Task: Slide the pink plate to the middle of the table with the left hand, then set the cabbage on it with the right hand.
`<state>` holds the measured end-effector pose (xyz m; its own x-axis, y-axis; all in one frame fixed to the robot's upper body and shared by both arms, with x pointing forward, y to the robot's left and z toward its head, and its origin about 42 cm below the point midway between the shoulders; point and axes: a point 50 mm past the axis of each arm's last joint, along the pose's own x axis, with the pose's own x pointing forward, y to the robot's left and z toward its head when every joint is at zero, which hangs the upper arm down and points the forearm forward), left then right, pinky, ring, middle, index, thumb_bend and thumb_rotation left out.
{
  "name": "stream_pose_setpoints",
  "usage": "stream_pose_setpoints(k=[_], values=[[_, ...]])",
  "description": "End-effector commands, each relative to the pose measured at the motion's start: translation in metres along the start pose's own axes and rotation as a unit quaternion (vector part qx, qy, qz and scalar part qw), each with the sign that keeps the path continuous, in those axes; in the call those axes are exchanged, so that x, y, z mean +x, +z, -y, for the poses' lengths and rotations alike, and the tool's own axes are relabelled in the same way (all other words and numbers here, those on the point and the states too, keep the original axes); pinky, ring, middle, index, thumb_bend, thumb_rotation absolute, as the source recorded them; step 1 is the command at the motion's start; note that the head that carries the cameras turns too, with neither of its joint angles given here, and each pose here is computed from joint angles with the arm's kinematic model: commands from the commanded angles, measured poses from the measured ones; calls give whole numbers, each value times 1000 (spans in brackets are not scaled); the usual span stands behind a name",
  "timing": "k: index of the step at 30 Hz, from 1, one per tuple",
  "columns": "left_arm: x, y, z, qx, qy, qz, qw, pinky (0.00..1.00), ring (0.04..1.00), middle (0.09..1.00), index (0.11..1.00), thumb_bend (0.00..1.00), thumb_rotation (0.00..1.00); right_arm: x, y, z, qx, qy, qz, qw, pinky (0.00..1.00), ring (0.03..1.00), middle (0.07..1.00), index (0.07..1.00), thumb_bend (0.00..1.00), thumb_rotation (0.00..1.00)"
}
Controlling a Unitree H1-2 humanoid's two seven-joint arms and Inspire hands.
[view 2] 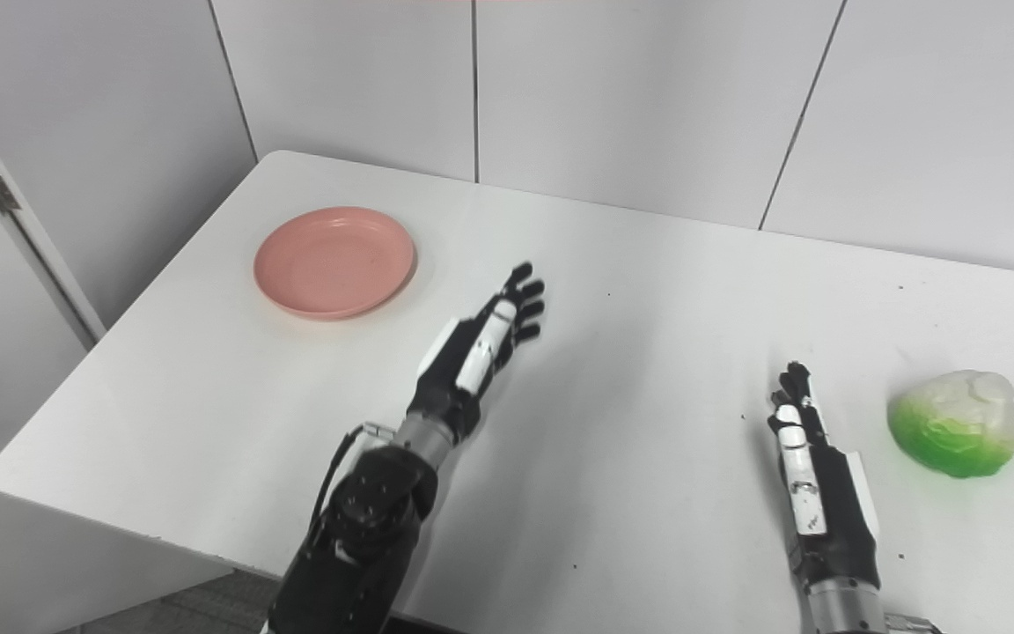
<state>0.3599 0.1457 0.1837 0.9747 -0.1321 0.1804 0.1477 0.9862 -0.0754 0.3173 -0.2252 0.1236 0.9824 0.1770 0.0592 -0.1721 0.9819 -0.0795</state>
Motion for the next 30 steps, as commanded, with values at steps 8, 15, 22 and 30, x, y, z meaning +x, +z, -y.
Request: stream_pose_setpoints(k=[8, 15, 22, 30], values=[[34, 69, -27, -1, 40, 107, 993, 924, 937, 954, 948, 456, 1000, 5, -1, 1, -2, 5, 4, 1000, 1000, 1000, 1000, 1000, 228, 1000], [42, 96, -62, 4, 90, 139, 986, 936, 937, 950, 942, 463, 1000, 5, 1, 3, -3, 6, 1, 1000, 1000, 1000, 1000, 1000, 217, 1000], [51, 107, -101, 25, 149, 155, 976, 911, 926, 937, 931, 435, 1000, 5, 1, 6, -2, 6, 2, 1000, 1000, 1000, 1000, 1000, 218, 1000], [55, 115, -146, 45, 189, 160, 968, 919, 943, 949, 941, 437, 1000, 4, 1, 8, -3, 6, 2, 1000, 1000, 1000, 1000, 1000, 214, 1000]])
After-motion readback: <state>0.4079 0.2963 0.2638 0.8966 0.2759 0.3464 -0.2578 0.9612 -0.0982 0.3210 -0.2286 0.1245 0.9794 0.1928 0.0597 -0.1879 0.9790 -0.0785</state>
